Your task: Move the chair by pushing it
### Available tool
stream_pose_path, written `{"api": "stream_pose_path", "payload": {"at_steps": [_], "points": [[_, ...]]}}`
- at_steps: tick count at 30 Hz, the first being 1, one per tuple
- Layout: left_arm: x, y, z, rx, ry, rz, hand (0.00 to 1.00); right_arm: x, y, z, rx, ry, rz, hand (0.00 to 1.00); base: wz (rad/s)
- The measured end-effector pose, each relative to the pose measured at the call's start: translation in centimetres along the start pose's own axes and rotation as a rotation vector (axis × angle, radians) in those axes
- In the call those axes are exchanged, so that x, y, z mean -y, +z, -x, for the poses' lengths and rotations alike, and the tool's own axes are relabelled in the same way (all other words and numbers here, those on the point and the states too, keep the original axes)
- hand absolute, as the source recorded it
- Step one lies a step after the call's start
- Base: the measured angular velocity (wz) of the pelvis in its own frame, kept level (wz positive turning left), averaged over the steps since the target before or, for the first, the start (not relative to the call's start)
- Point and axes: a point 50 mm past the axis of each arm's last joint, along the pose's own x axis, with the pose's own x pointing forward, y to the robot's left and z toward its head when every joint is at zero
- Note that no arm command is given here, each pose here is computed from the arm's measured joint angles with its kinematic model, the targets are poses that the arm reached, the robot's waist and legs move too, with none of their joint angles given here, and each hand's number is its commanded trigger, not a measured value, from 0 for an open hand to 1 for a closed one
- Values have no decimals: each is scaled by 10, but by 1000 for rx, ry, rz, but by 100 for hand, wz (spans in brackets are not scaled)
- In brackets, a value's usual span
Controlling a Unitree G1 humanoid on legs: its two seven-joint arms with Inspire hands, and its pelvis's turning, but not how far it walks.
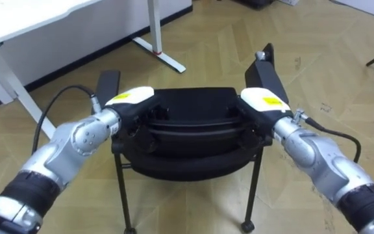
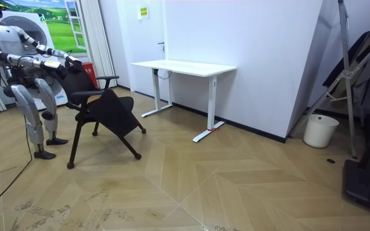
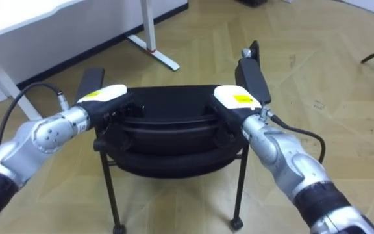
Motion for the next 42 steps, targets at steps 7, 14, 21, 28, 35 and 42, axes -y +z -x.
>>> {"api": "stream_pose_path", "payload": {"at_steps": [7, 14, 21, 28, 35, 42], "points": [[-6, -2, -3, -7, 11, -8, 100, 2, 1, -4, 8, -5, -7, 100, 19], [19, -7, -5, -23, -14, 44, 100, -11, -4, -1, 7, 44, 5, 100, 10], [18, -2, -7, 5, 7, 39, 100, -7, -7, 1, 15, 29, 35, 100, -18], [1, 3, -9, 28, 36, -1, 100, 1, -6, -2, 13, -21, 41, 100, -31], [-17, 2, -7, 22, 65, -45, 100, 9, 3, -11, 13, -56, 27, 100, -3], [-29, -2, -3, 18, 100, -64, 100, 14, 11, -17, 34, -92, 39, 100, 0]]}}
